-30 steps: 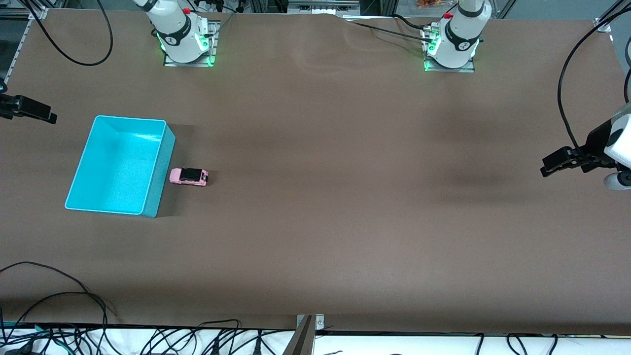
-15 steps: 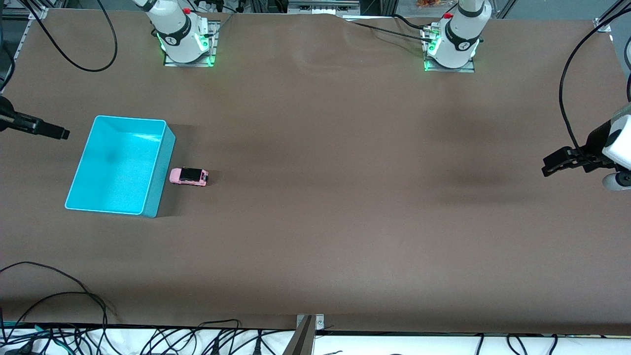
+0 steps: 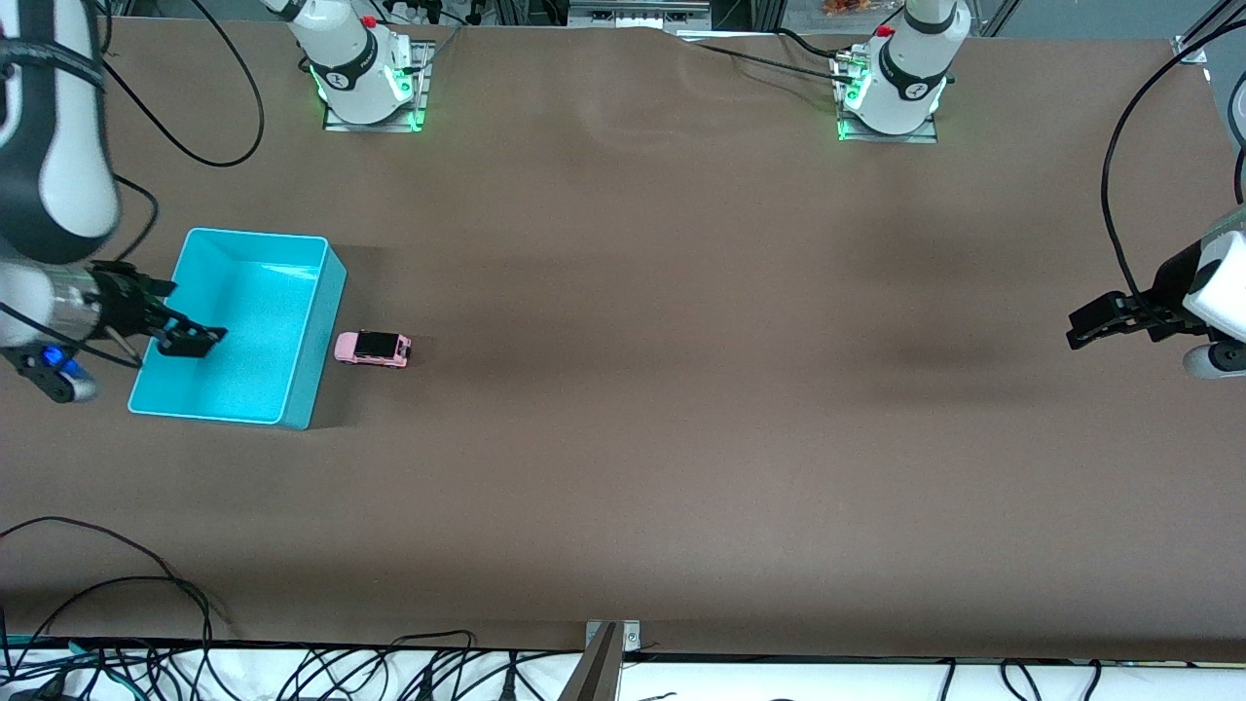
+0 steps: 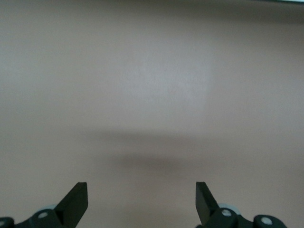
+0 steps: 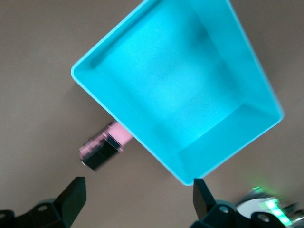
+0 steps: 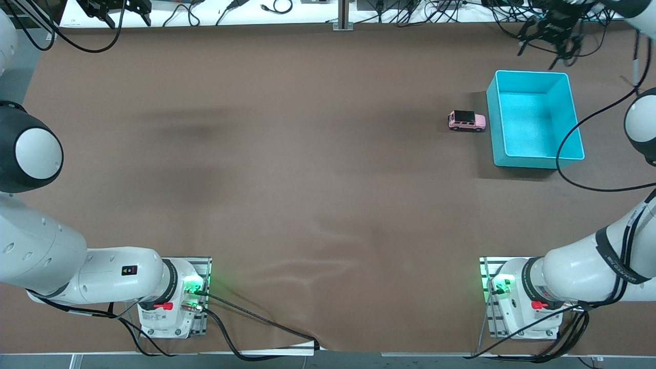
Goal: Wind and store pink jeep toy
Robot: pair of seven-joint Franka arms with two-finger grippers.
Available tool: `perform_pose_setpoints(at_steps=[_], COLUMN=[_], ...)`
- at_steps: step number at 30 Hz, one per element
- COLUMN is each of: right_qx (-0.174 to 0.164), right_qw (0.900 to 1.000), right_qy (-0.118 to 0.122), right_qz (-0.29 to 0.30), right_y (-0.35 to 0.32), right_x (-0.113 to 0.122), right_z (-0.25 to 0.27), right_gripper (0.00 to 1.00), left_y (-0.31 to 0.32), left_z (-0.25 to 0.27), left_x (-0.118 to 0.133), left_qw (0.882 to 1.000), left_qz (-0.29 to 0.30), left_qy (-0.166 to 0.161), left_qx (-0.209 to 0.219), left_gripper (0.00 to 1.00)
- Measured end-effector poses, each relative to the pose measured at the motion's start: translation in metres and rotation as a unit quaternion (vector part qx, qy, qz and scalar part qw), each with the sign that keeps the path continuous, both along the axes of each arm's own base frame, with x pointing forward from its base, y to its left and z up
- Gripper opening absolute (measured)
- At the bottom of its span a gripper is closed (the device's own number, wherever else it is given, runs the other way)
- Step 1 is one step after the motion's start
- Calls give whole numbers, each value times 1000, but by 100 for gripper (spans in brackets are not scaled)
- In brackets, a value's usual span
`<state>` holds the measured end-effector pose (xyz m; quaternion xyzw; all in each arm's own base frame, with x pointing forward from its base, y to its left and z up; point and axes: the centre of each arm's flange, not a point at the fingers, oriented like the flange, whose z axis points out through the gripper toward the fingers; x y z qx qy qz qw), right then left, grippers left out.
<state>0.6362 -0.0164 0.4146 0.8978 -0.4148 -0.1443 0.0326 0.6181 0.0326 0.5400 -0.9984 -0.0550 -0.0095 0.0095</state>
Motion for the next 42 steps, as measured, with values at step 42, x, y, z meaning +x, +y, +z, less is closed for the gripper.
perform_pose_setpoints(at_steps=[42], right_qx=[-87], right_qw=[936], right_qy=[-94], right_qz=[-328], right_y=[115], right_x=[-87], right_z=[-209], right_gripper=[100], left_y=[0], left_z=[-6], left_x=[-6], left_qw=[999], left_qz=[-41], left_qy=[26], left_qx=[-1], left_gripper=[100])
